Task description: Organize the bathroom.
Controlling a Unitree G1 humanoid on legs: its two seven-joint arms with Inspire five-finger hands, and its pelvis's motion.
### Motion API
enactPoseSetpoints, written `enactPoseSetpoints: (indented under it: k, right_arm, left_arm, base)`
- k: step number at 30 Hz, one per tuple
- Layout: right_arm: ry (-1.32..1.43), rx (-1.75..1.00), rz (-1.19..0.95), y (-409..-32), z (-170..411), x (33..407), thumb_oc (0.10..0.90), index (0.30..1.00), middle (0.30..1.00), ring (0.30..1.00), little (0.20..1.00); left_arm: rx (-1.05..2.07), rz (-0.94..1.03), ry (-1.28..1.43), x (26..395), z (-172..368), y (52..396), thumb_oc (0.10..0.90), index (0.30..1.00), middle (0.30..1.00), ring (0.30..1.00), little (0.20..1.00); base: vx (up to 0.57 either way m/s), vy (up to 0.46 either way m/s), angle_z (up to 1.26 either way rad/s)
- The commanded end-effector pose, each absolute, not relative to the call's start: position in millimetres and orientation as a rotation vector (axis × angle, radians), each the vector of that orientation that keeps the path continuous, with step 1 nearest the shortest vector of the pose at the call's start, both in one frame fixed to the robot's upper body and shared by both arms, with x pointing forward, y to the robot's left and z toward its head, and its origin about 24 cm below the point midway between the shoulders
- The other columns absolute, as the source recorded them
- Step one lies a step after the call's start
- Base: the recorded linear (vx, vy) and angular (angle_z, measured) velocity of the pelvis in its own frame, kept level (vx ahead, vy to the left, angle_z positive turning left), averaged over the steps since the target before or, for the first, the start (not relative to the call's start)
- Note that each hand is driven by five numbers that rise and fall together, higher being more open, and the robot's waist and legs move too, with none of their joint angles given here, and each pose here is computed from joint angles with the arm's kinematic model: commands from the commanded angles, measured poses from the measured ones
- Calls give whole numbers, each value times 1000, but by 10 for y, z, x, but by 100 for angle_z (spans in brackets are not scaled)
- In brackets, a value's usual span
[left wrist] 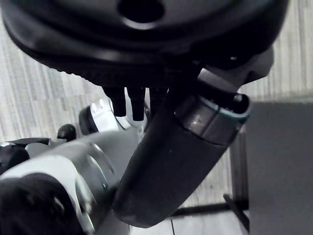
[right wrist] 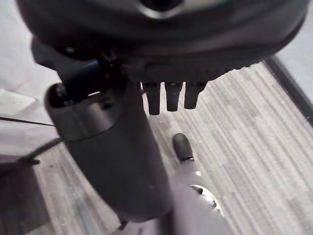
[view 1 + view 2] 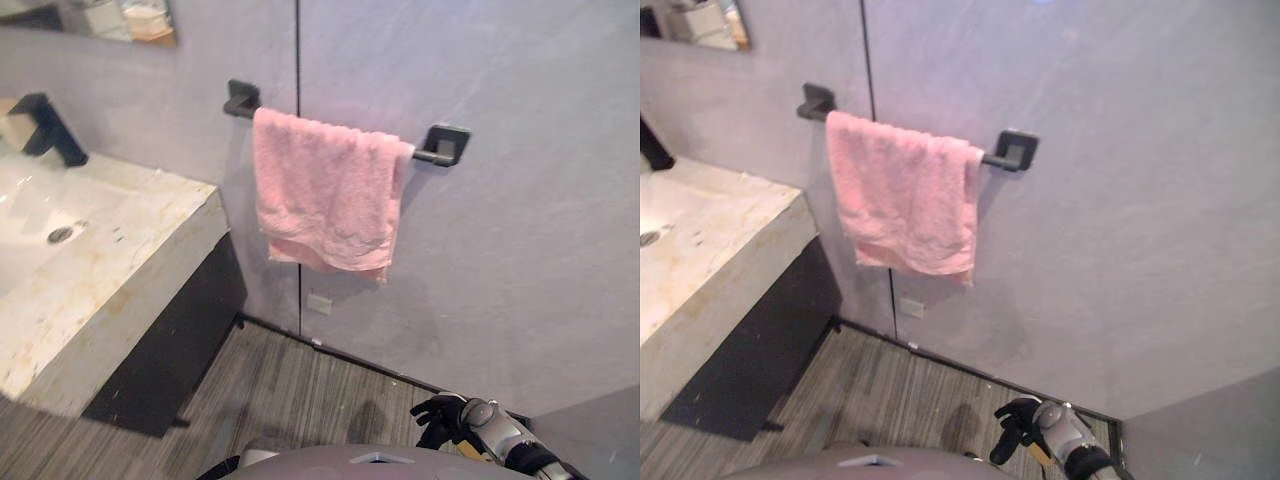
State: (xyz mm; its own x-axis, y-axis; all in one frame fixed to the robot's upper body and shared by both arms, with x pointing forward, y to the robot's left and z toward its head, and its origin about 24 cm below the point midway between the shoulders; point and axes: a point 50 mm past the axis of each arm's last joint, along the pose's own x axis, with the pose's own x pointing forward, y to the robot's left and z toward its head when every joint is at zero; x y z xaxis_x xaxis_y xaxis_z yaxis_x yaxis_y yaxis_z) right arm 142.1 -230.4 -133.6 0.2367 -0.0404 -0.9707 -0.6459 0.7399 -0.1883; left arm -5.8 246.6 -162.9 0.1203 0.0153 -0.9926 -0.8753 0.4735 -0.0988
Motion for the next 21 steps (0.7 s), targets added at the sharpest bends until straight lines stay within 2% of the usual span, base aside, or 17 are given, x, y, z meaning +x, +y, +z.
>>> enactPoseSetpoints:
  k: [1,9,16,21]
  right_arm:
    - [1178,-776,485,-2286,-1256,1601,800,900,900,900,900]
    - [1208,-779,372,-2462,-1297,1554,800,900,900,900,900]
    - [1256,-801,303,-2711,-1348,1319,800,900,900,900,900]
    - [1247,-783,273,-2730,-1349,1316,800,900,900,900,900]
  left_arm:
    - [-778,603,1258,263,-1636,2405,800,900,900,900,900]
    - [-687,503,1259,395,-1642,2366,800,900,900,900,900]
    - [-668,470,1192,646,-1594,2433,800,900,900,900,900]
    - [-658,474,1139,778,-1547,2515,800,900,900,900,900]
  base:
    - [-155,-111,95]
    - [-188,-56,107]
    - [-186,95,44]
    - [-216,95,27]
